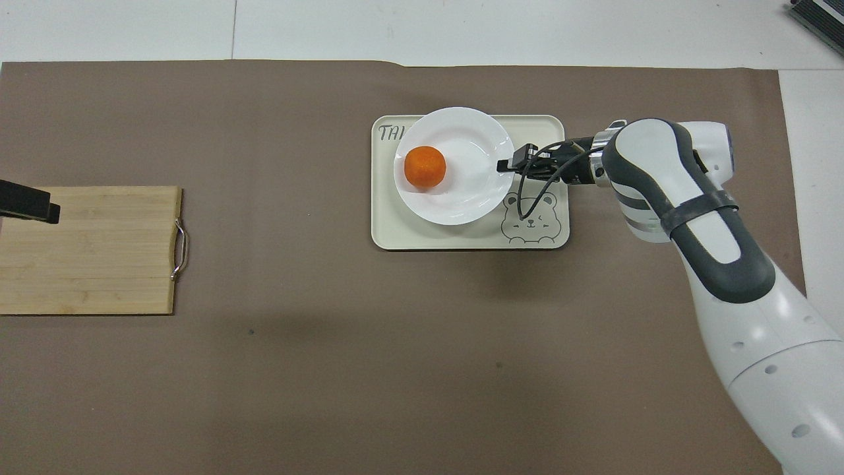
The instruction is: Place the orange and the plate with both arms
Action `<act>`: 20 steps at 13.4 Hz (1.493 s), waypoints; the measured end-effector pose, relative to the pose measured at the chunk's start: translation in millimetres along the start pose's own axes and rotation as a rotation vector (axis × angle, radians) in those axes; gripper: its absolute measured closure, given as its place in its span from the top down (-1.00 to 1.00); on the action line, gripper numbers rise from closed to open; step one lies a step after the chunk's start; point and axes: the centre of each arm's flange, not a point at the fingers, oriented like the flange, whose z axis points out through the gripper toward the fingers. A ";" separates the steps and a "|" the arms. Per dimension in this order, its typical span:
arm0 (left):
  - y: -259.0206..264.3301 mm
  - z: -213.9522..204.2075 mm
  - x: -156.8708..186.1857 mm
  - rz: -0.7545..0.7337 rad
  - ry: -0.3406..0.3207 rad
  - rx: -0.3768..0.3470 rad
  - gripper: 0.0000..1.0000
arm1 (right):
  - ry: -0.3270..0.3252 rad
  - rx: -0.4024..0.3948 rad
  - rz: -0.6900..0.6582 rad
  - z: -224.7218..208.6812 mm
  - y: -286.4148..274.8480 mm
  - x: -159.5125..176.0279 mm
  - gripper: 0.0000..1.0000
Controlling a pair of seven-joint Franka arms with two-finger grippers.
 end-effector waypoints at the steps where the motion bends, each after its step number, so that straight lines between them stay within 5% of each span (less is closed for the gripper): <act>1: 0.0 0.0 0.0 0.000 0.000 0.000 1.00 | -0.007 -0.004 -0.024 2.7 5.5 -3.1 -0.89; 4: 0.0 0.0 0.0 0.000 0.000 0.000 1.00 | -0.014 -0.010 -0.054 3.6 10.7 -5.3 -0.89; 5: 0.0 0.0 0.0 0.000 0.000 0.000 1.00 | -0.023 -0.030 -0.071 2.7 14.0 -5.8 -0.73; 10: 0.0 0.0 0.0 0.000 0.000 0.000 1.00 | -0.027 -0.157 -0.138 -33.8 12.3 2.9 0.44; 12: 0.0 0.0 0.0 0.000 0.000 0.000 1.00 | -0.014 -0.288 -0.157 -74.0 3.7 10.0 0.93; 16: 0.0 0.0 0.0 0.000 0.000 0.000 1.00 | 0.028 -0.658 -0.175 -142.7 -44.6 10.4 1.00; 20: 0.0 0.0 0.0 0.000 0.000 0.000 1.00 | 0.022 -0.743 -0.100 -208.3 -61.1 -5.6 1.00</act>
